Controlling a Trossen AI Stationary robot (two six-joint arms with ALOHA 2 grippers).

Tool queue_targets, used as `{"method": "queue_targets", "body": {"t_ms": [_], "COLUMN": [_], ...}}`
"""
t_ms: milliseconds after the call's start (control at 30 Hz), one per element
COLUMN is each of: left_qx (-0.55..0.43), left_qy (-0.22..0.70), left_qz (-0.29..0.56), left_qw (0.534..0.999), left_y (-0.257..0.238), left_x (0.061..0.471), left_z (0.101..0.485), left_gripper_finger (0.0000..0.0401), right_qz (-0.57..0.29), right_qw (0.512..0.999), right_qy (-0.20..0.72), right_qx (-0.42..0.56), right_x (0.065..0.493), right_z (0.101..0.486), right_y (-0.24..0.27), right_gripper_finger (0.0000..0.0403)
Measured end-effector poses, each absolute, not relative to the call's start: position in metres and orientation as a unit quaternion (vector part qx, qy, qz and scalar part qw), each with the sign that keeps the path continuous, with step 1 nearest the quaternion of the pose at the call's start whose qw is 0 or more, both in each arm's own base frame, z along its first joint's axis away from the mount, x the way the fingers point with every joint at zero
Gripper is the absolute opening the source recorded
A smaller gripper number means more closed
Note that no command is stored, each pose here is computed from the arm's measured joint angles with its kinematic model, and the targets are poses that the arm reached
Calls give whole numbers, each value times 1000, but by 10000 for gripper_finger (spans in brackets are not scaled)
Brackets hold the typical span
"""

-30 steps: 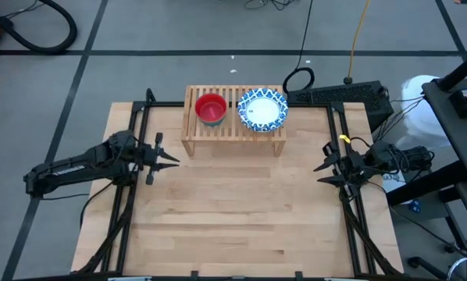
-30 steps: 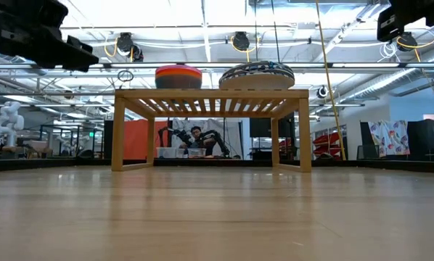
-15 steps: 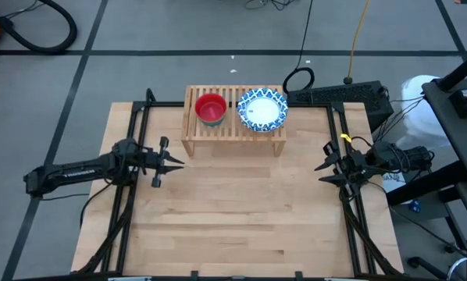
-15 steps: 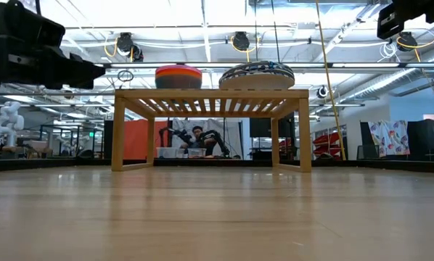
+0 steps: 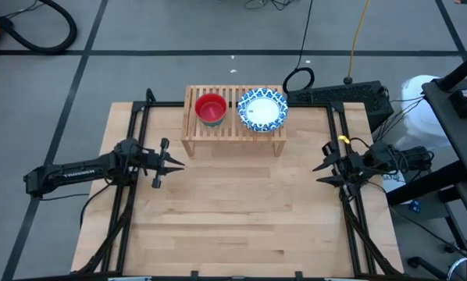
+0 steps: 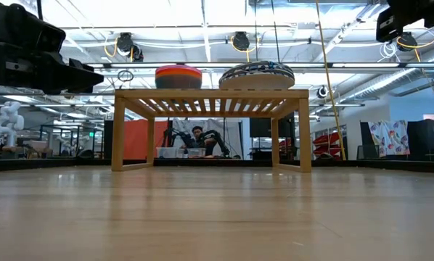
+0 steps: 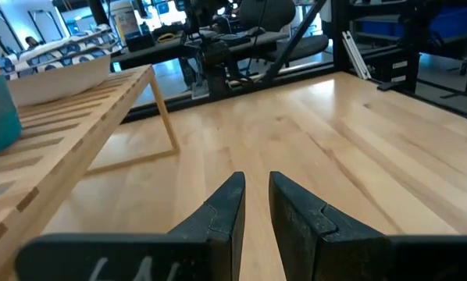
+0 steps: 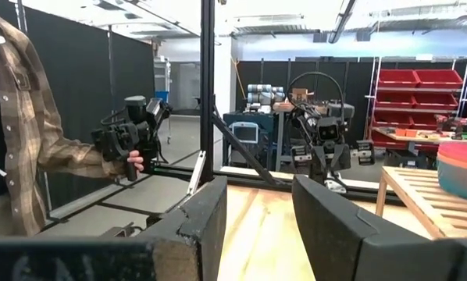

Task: Place and stack bowls onto a shelf
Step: Return to Home Position

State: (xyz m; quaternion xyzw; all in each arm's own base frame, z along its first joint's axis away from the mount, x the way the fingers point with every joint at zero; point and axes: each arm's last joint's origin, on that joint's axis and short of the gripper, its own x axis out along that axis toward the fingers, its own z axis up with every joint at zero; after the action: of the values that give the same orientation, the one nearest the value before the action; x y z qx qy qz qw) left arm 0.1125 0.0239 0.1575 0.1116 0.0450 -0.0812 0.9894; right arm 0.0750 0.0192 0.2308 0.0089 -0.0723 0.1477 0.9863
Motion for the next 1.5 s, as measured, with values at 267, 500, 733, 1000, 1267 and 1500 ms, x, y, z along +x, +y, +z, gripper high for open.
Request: {"method": "queue_targets", "body": {"t_ms": [267,500,733,1000,1267,1500], "left_qx": [119,118,118,116,96,93], "left_qy": [44,44,44,48,62,66], "left_qz": [-82,-81,-81,-82,-82,-83], "left_qw": [989,989,989,989,990,990], "left_y": [24,24,24,24,24,24], "left_x": [112,112,112,112,112,112], "left_z": [158,158,158,157,154,154], "left_gripper_finger": [67,67,67,67,67,67], "right_qz": [146,135,137,137,135,138], "right_qw": [986,988,980,981,983,983], "right_qy": [-77,-77,-140,-130,-123,-120], "right_qx": [4,24,34,43,18,29], "right_x": [83,90,90,91,91,91], "right_z": [212,192,195,193,191,191], "right_y": [21,22,22,22,22,22], "right_gripper_finger": [141,141,141,141,141,141]}}
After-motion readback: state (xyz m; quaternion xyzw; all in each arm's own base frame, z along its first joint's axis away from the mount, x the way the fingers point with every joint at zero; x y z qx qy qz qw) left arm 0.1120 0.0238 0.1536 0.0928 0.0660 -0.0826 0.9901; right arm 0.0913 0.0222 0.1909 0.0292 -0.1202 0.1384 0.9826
